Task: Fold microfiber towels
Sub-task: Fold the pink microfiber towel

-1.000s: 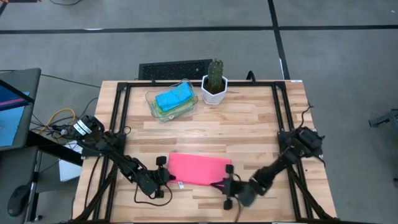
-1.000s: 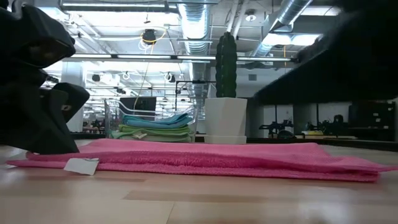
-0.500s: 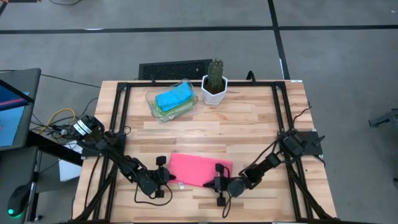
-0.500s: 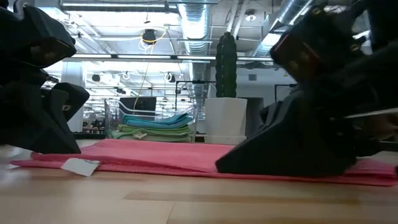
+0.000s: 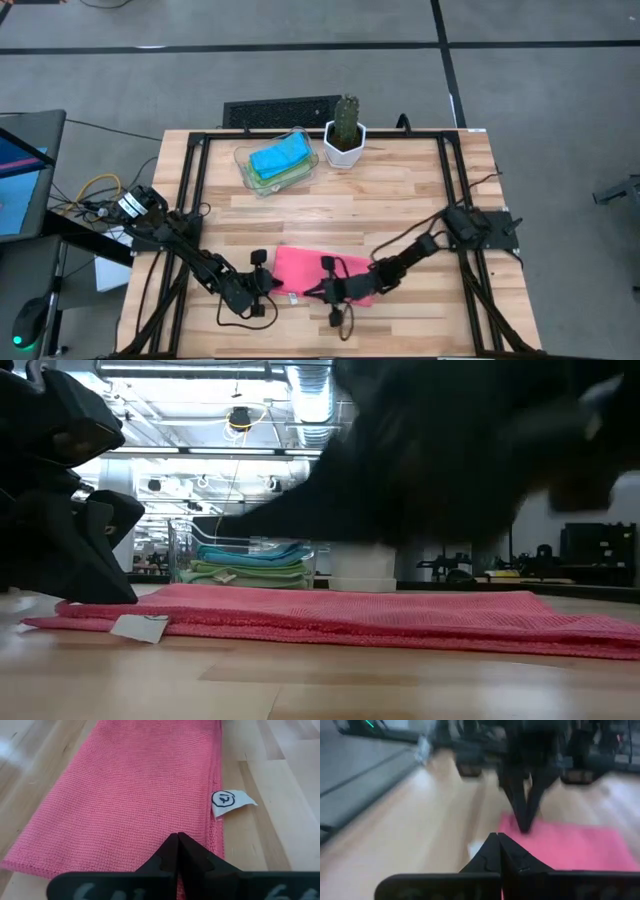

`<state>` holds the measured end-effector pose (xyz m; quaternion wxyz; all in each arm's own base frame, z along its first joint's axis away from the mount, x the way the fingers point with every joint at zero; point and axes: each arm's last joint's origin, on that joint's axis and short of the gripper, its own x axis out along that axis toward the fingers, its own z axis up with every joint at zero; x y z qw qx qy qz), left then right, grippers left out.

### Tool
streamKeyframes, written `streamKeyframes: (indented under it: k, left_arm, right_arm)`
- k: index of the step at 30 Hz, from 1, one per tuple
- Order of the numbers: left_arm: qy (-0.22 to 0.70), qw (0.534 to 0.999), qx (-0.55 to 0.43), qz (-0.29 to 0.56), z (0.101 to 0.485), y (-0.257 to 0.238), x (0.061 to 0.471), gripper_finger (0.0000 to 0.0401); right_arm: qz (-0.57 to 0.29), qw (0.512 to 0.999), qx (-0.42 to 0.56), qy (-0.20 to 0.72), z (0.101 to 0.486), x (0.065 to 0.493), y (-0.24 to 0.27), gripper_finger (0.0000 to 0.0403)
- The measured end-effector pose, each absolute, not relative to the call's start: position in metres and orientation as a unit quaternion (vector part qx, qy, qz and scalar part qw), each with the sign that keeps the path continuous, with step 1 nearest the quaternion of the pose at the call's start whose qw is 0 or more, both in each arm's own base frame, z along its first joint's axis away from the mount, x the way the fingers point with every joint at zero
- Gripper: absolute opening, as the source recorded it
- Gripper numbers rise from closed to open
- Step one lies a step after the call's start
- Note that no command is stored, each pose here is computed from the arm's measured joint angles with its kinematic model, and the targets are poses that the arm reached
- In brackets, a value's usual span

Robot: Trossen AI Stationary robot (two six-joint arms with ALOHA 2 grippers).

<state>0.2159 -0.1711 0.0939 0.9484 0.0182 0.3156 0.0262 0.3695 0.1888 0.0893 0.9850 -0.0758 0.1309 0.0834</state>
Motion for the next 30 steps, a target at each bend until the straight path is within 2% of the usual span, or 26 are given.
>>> streamKeyframes:
  k: [4, 8, 12, 19, 25, 30]
  left_arm:
    - [0.315, 0.948, 0.018, 0.026, 0.094, -0.171, 0.216, 0.0000]
    - [0.314, 0.949, 0.023, 0.024, 0.094, -0.171, 0.216, 0.0000]
    - [0.290, 0.956, 0.021, 0.041, 0.104, -0.171, 0.217, 0.0000]
    - [0.235, 0.970, -0.002, 0.055, 0.127, -0.175, 0.215, 0.0000]
    - [0.240, 0.968, 0.012, 0.067, 0.093, -0.186, 0.215, 0.0000]
    - [0.226, 0.972, -0.024, 0.059, 0.061, -0.195, 0.218, 0.0000]
  right_arm:
    - [0.092, 0.982, -0.050, 0.157, 0.061, 0.381, 0.184, 0.0020]
    - [0.113, 0.979, -0.017, 0.167, 0.048, 0.385, 0.188, 0.0015]
    - [0.118, 0.978, -0.005, 0.170, 0.047, 0.386, 0.186, 0.0008]
    - [0.117, 0.978, -0.005, 0.173, 0.047, 0.386, 0.185, 0.0023]
    - [0.118, 0.978, -0.011, 0.174, 0.047, 0.385, 0.185, 0.0009]
    - [0.117, 0.978, -0.011, 0.171, 0.048, 0.386, 0.185, 0.0021]
